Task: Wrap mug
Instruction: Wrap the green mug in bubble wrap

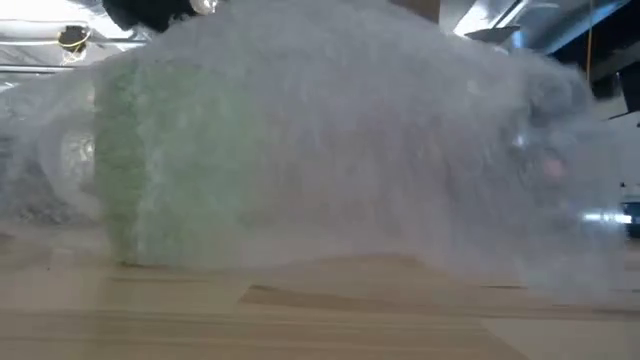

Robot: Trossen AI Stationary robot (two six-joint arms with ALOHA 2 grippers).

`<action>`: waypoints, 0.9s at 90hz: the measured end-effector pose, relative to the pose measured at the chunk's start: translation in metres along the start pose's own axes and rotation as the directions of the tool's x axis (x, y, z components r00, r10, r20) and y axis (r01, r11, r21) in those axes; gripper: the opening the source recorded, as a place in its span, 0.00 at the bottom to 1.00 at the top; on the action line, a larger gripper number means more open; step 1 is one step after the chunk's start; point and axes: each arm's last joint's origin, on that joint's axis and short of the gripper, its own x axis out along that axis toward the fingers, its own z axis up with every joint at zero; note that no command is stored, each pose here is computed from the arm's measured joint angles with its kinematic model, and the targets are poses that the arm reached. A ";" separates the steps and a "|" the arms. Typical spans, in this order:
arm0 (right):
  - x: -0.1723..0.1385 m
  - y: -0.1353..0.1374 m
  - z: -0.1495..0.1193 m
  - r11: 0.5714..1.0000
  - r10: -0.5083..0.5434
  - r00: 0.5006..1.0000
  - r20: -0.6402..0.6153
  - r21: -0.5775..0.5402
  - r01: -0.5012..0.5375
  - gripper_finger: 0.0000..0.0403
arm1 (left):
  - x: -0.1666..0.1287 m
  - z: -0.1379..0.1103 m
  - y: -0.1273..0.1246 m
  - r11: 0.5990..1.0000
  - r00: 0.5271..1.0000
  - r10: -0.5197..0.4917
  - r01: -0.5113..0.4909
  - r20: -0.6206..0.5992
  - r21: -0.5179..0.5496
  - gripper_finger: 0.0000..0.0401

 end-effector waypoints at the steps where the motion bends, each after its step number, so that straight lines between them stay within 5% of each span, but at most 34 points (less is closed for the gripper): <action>1: 0.000 0.000 0.000 1.000 0.001 1.000 0.002 -0.001 -0.001 0.00 | -0.002 -0.001 -0.001 1.000 1.000 0.000 0.000 0.005 0.001 0.00; 51: 0.001 -0.022 0.001 0.996 0.041 0.998 -0.055 0.084 -0.037 0.00 | -0.092 -0.036 0.011 0.995 0.943 0.082 -0.061 0.323 -0.075 0.00; 81: -0.017 -0.019 0.023 0.994 0.071 0.997 -0.040 0.088 -0.067 0.00 | -0.089 -0.069 0.015 0.987 0.935 0.067 -0.012 0.348 -0.159 0.00</action>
